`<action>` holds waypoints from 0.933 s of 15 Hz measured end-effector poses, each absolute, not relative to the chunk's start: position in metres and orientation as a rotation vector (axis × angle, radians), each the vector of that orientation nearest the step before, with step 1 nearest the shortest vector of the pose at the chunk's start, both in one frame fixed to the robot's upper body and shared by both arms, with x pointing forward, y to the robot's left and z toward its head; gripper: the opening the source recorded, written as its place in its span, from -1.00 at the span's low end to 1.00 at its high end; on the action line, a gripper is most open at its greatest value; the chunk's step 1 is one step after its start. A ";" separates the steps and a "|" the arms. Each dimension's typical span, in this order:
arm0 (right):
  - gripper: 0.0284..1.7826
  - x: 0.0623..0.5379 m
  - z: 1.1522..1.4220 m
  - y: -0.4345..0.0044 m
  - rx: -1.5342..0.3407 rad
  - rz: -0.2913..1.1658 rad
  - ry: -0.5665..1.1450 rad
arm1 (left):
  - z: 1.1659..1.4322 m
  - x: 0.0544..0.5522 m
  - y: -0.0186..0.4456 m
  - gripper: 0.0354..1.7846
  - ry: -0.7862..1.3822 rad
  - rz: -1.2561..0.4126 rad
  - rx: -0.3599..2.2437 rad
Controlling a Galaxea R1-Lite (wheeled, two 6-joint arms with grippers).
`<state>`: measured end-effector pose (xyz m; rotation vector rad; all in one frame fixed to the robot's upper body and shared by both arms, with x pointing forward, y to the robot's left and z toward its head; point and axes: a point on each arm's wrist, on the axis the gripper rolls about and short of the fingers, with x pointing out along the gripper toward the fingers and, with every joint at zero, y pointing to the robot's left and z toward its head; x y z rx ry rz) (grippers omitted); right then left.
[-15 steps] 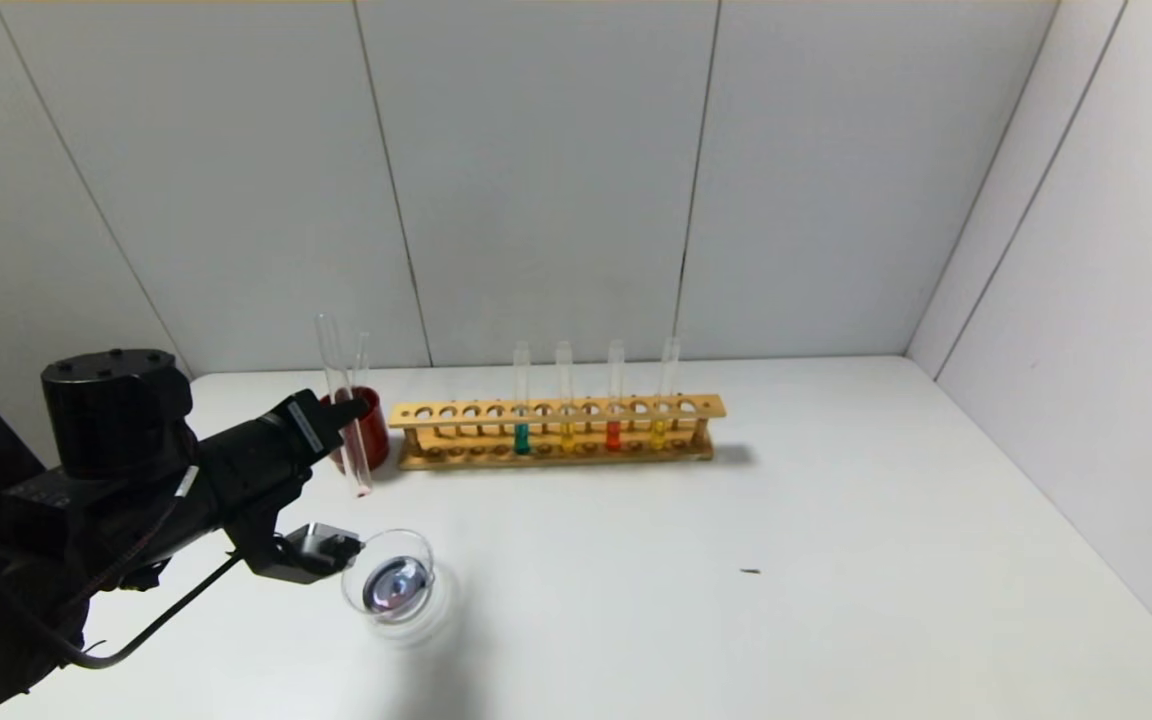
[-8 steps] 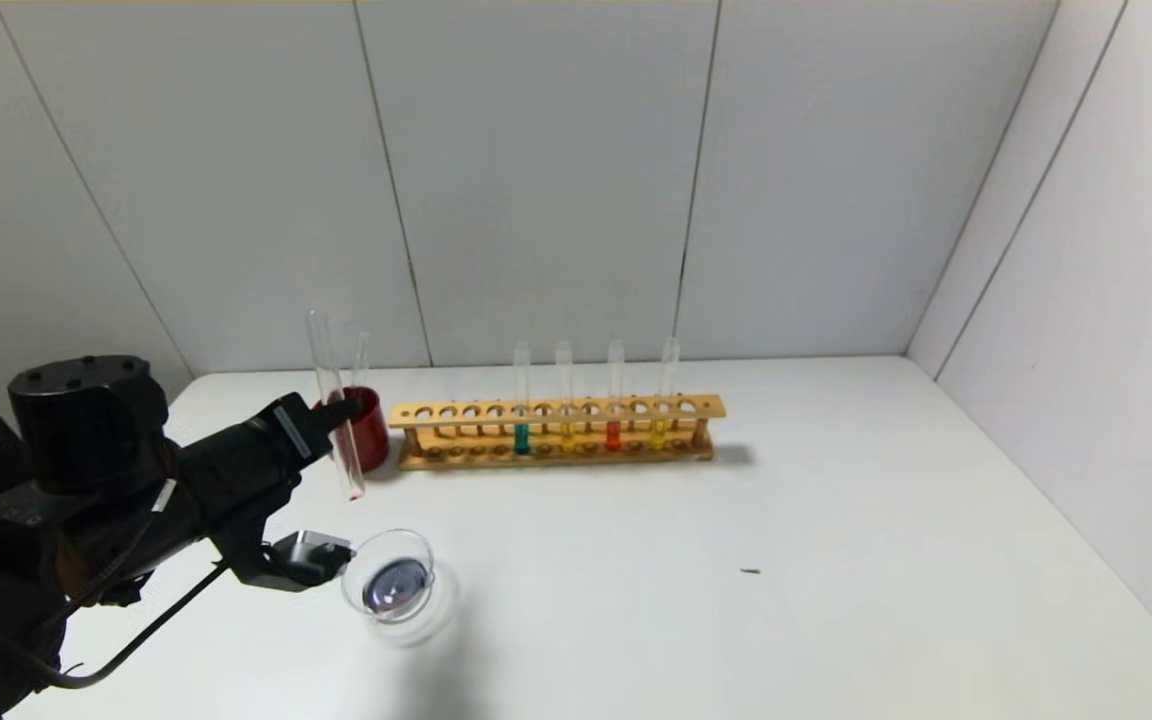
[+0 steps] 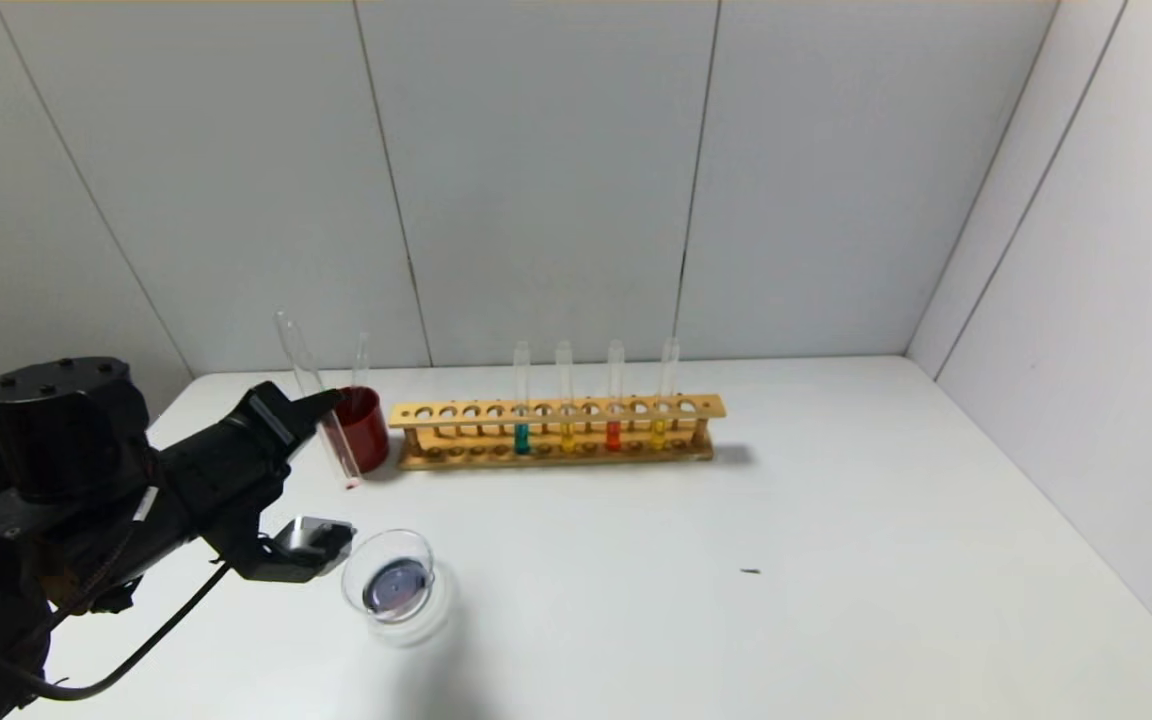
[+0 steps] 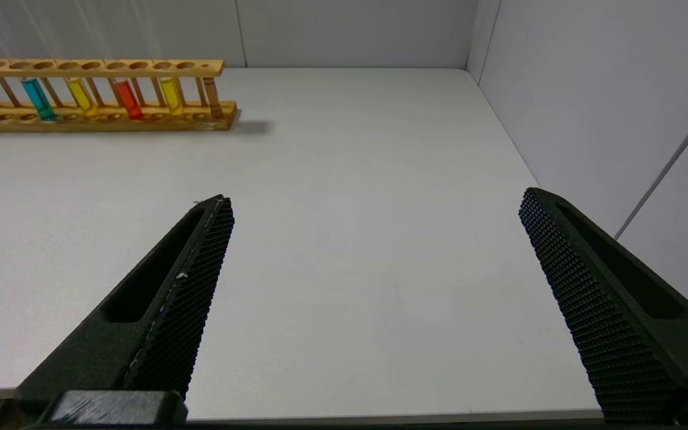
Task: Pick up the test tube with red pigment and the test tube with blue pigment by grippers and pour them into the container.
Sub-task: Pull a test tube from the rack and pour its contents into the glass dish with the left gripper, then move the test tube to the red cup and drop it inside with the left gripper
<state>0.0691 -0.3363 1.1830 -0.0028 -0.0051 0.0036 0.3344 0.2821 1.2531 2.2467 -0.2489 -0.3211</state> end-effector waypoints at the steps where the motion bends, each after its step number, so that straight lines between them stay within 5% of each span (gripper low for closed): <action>1: 0.96 0.069 1.183 -0.336 -0.003 0.004 -0.005 | 1.254 0.334 0.283 -0.69 -0.199 -0.308 2.147; 8: 0.96 0.069 1.183 -0.336 -0.003 0.004 -0.005 | 1.261 0.341 0.281 -0.69 0.031 -0.196 1.148; 14: 0.96 0.069 1.183 -0.336 -0.003 0.004 -0.005 | 1.307 0.372 0.278 -0.69 0.145 -0.163 0.344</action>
